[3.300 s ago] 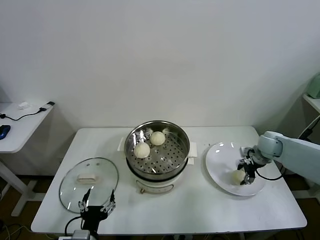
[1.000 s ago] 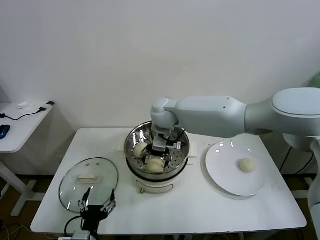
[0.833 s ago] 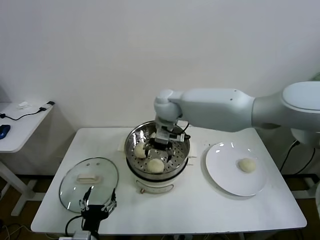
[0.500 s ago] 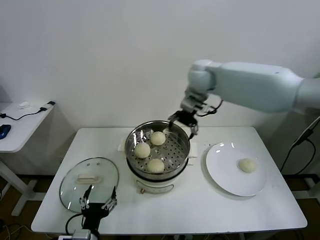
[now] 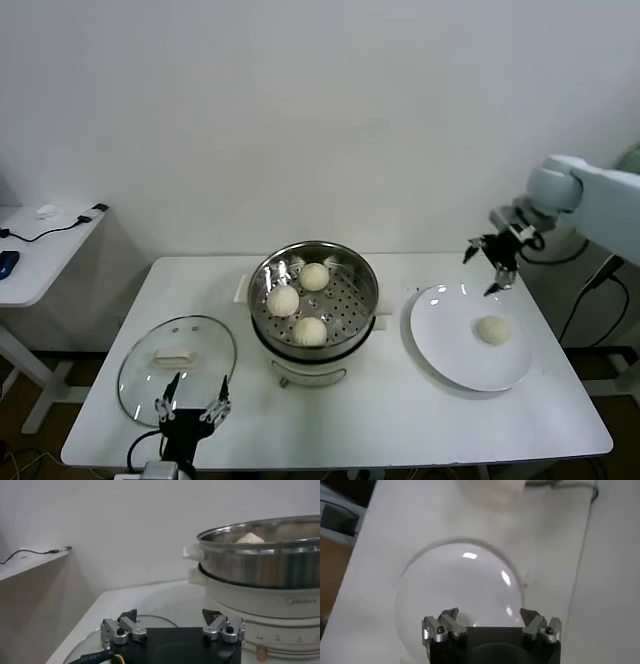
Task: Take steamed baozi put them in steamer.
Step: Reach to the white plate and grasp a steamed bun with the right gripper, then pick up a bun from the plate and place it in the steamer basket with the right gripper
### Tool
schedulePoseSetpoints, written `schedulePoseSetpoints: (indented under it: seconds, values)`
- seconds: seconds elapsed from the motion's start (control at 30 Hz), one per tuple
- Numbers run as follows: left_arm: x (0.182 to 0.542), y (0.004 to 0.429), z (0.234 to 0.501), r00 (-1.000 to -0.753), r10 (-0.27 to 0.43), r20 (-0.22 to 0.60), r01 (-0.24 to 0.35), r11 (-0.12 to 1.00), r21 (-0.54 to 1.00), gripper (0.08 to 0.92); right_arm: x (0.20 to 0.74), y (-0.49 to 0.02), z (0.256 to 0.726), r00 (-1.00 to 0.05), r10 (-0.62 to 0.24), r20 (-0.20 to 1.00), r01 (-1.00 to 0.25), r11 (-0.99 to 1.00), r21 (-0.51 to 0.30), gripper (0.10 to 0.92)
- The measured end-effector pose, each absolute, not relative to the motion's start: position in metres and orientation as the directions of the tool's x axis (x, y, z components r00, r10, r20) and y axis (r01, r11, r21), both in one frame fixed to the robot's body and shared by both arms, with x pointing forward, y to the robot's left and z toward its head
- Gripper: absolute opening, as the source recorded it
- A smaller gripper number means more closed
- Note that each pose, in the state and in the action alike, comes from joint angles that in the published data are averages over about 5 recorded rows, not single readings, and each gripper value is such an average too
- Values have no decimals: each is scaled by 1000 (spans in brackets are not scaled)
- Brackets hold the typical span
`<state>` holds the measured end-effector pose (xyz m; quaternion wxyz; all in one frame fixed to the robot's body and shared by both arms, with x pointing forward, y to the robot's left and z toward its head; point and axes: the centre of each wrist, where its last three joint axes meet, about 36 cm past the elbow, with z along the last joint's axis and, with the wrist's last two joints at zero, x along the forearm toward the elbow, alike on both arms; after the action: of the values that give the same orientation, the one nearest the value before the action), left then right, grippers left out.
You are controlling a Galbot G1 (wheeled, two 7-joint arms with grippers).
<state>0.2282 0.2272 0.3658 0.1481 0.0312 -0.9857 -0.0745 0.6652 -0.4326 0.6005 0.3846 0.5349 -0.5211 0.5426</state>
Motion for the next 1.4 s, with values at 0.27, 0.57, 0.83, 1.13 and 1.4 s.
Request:
schedulePoseSetpoints:
  seconds: [0.27,0.57,0.83,1.13,1.4]
  values:
    - [223,227,363,-948,-93,303,-45,986,162,823,654,-470,536,-128,-94,987,-990,-38,-132,823]
    - [221,227,361,-945,-98,311,-47,985,168,823,651,-481,485,-117,-67,991,-993,39,-115,823]
    - [220,226,358,-945,-96,314,-44,985,168,823,654,-475,463,-122,-59,991,-991,58,-119,822]
    - [217,225,359,-944,-96,315,-43,984,170,823,655,-473,456,-121,-45,992,-991,62,-118,711]
    - [216,223,363,-947,-91,307,-39,985,171,823,660,-470,485,-142,-37,989,-988,67,-139,688]
